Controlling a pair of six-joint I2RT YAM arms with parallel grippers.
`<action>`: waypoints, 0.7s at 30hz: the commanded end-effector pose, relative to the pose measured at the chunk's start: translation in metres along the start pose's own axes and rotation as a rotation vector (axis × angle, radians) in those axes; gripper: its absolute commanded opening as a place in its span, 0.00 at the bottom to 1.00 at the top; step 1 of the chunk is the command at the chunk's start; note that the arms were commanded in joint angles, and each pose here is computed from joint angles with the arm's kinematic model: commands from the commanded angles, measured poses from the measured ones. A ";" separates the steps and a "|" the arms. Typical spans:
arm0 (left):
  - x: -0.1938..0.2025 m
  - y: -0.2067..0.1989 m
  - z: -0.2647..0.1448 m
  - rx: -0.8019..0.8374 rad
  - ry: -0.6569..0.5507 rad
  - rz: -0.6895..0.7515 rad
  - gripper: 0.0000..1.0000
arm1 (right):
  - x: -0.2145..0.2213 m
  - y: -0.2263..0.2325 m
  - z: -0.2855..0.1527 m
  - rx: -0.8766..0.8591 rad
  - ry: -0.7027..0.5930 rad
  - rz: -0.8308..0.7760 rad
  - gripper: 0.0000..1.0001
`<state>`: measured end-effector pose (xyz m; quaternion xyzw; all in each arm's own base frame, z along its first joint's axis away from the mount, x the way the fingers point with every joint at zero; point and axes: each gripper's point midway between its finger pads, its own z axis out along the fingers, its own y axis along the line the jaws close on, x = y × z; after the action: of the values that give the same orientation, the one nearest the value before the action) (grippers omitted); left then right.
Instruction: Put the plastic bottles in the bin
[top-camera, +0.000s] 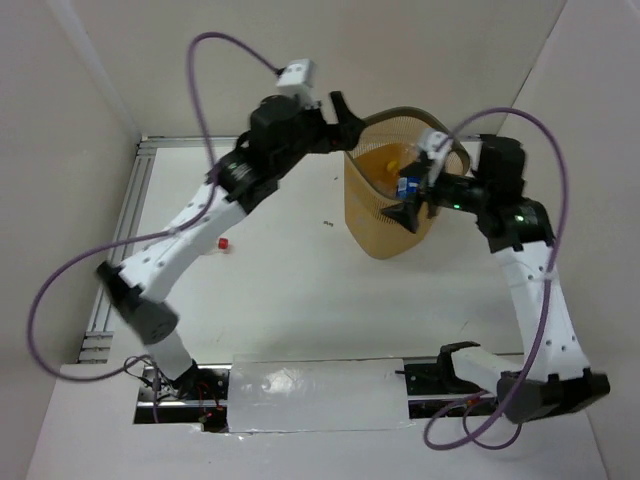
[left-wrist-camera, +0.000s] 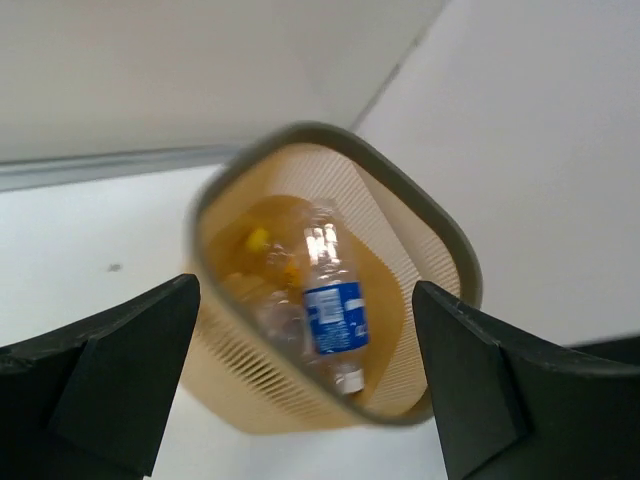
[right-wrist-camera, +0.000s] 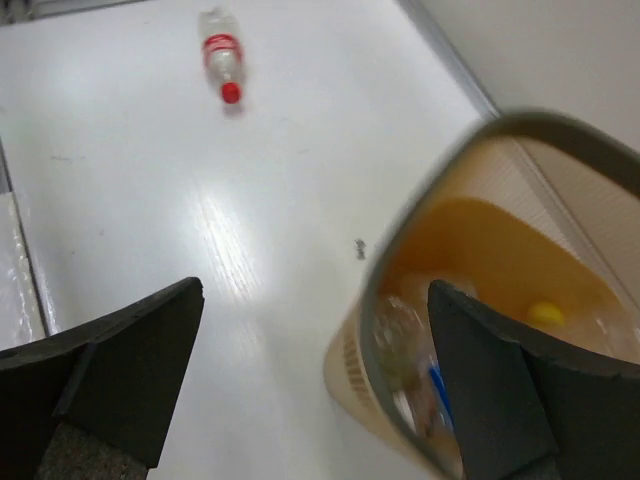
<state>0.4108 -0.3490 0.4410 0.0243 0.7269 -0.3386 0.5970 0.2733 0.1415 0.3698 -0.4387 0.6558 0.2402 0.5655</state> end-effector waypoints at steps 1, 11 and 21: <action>-0.103 0.032 -0.113 -0.069 -0.269 -0.011 1.00 | -0.011 0.005 0.050 -0.003 0.055 -0.102 1.00; 0.020 0.185 -0.309 -0.525 -0.205 -0.167 1.00 | 0.026 0.117 0.232 -0.255 0.221 -0.077 1.00; 0.060 0.218 -0.392 -0.701 -0.164 -0.253 1.00 | 0.085 0.188 0.382 -0.346 0.341 0.090 1.00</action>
<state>0.1702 -0.0175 0.3154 -0.2642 0.7472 -0.1644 0.5872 0.3102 0.4910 0.1436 -0.5593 0.7106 0.2820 0.3206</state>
